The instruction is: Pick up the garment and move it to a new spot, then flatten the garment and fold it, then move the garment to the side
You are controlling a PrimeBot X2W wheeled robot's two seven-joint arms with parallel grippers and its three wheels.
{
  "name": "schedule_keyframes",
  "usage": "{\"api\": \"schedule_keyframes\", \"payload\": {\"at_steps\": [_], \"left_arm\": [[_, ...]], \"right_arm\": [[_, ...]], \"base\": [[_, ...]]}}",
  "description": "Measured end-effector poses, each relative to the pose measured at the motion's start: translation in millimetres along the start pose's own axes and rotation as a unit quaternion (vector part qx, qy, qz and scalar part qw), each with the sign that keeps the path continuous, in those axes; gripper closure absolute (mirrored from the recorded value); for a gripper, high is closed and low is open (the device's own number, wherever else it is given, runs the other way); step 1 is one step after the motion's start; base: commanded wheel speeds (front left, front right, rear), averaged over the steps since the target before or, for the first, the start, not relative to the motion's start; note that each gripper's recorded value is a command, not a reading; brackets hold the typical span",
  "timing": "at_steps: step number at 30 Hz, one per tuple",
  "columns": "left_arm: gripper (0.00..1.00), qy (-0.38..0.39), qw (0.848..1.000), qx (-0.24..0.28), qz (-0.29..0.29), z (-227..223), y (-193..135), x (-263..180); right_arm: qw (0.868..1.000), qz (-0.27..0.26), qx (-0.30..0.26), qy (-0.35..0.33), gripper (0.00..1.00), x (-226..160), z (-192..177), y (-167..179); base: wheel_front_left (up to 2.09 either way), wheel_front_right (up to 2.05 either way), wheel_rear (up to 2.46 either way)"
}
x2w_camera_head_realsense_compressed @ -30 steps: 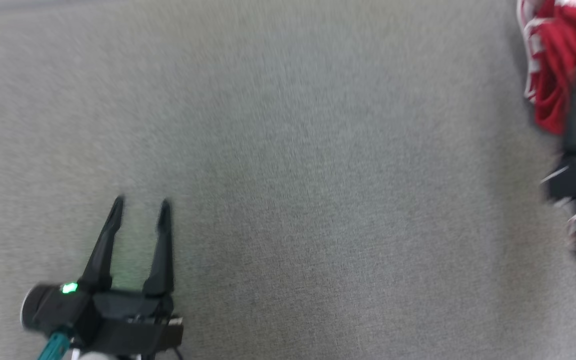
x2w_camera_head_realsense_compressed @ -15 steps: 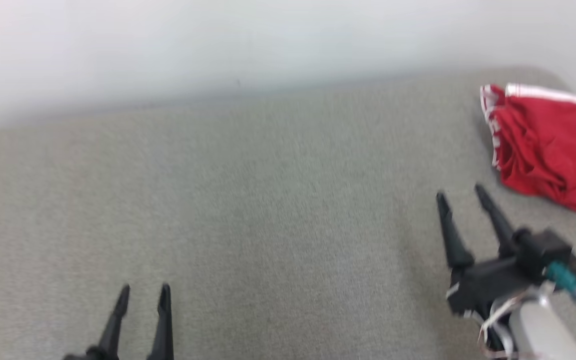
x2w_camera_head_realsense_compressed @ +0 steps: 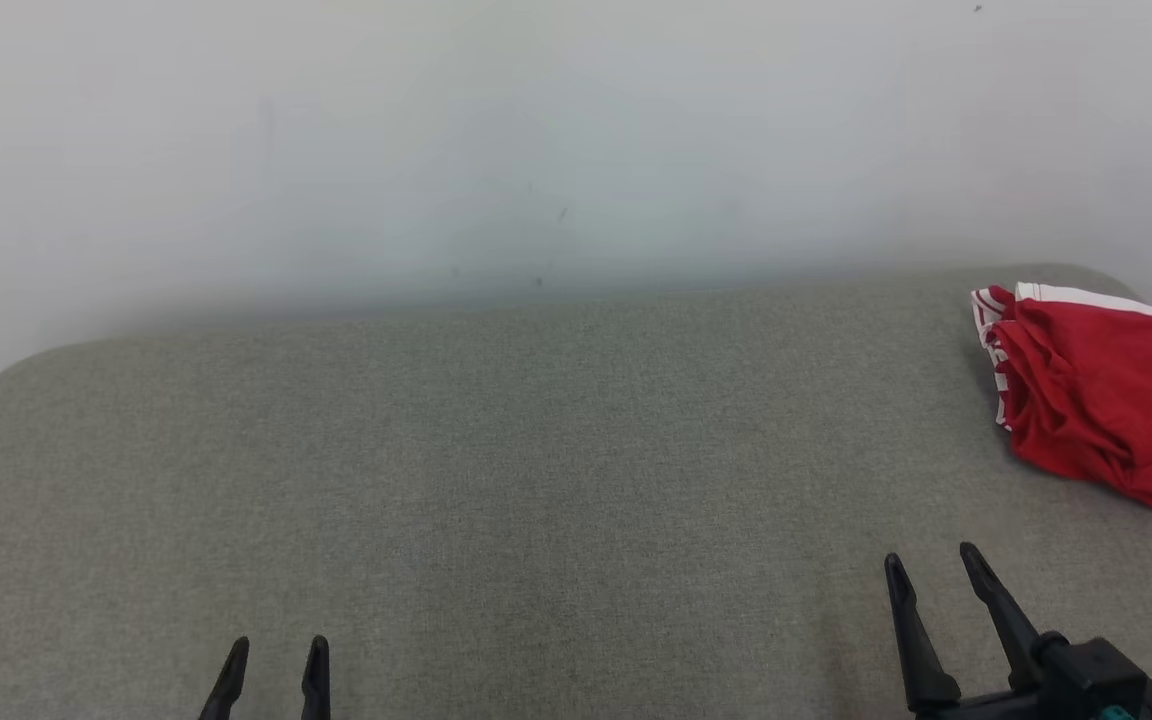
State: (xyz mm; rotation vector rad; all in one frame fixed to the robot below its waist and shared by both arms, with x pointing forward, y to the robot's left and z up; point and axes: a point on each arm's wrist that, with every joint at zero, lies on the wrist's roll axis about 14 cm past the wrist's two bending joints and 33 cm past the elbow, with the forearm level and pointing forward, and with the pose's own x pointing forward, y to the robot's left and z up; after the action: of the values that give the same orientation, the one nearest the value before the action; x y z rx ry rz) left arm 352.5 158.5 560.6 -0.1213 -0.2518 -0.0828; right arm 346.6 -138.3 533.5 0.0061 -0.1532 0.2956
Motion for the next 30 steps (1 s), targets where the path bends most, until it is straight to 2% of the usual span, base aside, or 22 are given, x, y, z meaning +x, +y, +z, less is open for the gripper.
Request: {"api": "schedule_keyframes", "payload": {"at_steps": [12,27,28,30], "left_arm": [[0.0,0.011,1.0,0.007,0.0,-2,2,-27],[0.0,0.013,1.0,0.006,0.005,-3,4,-30],[1.0,0.012,1.0,0.006,0.005,-3,4,-30],[1.0,0.017,1.0,0.006,0.006,-6,4,-31]], "right_arm": [[1.0,0.0,0.012,0.0,0.0,-24,-1,16],[1.0,0.006,0.01,-0.003,0.0,-22,1,19],[1.0,0.007,0.01,-0.004,1.0,-22,1,19],[1.0,0.006,0.011,0.002,1.0,-23,-2,19]], "base": [[0.0,0.0,0.0],[0.0,0.0,0.0],[0.0,0.0,0.0],[0.0,0.0,0.0]]}}
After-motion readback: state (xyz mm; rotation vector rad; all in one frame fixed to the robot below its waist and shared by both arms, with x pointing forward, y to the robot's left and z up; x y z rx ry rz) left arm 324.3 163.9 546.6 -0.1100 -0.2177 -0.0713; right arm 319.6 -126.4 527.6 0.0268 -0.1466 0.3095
